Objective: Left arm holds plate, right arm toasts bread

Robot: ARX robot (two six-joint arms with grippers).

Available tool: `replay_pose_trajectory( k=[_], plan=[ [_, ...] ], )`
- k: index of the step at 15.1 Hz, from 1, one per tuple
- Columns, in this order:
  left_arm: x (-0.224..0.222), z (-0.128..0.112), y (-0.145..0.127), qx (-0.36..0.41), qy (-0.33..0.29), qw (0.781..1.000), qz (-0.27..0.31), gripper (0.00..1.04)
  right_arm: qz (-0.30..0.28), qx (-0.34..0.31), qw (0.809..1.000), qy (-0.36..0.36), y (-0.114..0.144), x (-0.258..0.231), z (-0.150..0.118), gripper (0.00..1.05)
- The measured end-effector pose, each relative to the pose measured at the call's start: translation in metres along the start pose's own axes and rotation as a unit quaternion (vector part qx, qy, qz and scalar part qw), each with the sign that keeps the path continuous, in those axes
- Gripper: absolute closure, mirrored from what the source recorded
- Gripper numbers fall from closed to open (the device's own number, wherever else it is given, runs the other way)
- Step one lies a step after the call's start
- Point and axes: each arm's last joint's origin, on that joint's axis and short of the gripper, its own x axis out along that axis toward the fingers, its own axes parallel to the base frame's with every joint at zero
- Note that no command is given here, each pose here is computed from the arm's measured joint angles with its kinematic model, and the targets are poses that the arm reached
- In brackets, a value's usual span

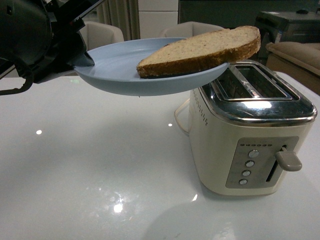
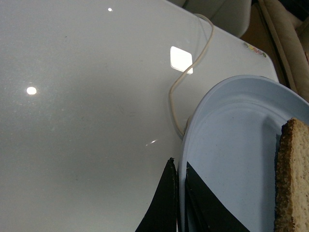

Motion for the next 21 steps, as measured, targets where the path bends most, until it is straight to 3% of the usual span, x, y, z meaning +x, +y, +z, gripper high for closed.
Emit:
replay_pose_trajectory(
  k=[6,21],
  plan=[
    [0.002,0.026,0.013,0.020,-0.031,0.999,-0.011,1.02,0.000,0.000,1.000,0.000,0.000,0.000,0.000,0.06],
    [0.010,0.028,0.018,0.028,-0.018,0.999,-0.020,1.02,0.000,0.000,1.000,0.000,0.000,0.000,0.000,0.06]
  ],
)
